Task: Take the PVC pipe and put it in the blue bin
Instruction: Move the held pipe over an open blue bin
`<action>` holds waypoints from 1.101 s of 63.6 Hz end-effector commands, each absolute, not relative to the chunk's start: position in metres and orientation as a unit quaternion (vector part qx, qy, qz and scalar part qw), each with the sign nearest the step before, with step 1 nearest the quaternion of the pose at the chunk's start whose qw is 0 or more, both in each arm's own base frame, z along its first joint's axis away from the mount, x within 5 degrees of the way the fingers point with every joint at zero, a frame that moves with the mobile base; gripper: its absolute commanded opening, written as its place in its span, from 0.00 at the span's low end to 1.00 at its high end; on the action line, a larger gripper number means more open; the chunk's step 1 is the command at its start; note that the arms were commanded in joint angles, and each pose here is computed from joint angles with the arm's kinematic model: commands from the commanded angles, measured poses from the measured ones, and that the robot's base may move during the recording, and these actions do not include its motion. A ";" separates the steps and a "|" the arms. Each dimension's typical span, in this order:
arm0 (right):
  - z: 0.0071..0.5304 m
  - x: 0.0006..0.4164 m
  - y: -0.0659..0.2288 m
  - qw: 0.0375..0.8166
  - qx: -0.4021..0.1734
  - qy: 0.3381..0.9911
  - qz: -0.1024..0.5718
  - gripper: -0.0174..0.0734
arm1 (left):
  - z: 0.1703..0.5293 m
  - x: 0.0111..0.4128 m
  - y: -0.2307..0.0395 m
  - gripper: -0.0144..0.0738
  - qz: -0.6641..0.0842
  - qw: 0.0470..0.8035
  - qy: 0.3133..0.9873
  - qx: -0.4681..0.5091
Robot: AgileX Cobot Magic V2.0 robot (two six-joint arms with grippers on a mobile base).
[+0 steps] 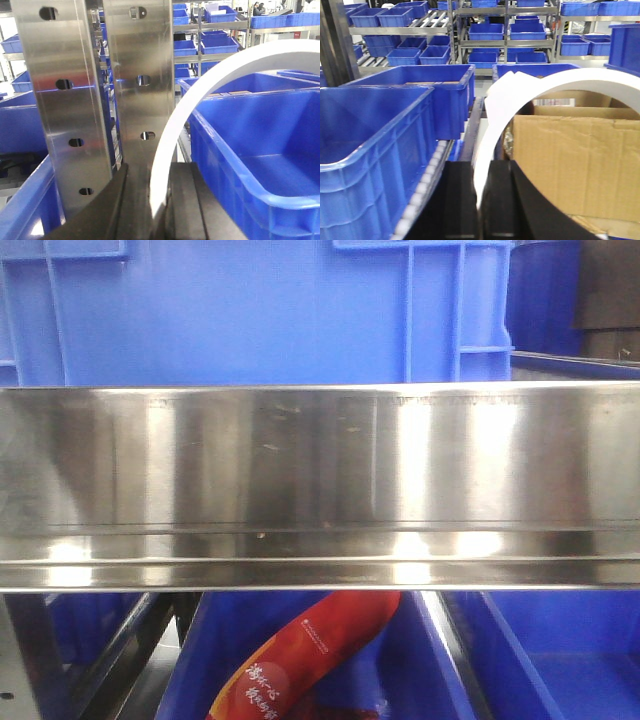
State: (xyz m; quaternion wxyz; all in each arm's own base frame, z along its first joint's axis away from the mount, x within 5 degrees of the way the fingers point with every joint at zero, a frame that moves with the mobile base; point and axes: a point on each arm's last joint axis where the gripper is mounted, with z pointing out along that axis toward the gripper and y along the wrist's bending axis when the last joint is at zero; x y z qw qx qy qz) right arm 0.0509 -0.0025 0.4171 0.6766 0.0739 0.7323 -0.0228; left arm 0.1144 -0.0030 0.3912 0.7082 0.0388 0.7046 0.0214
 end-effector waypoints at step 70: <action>0.435 0.075 0.016 0.727 -0.013 0.681 0.081 0.01 | 0.431 0.185 -0.055 0.04 -0.048 0.741 0.653 0.149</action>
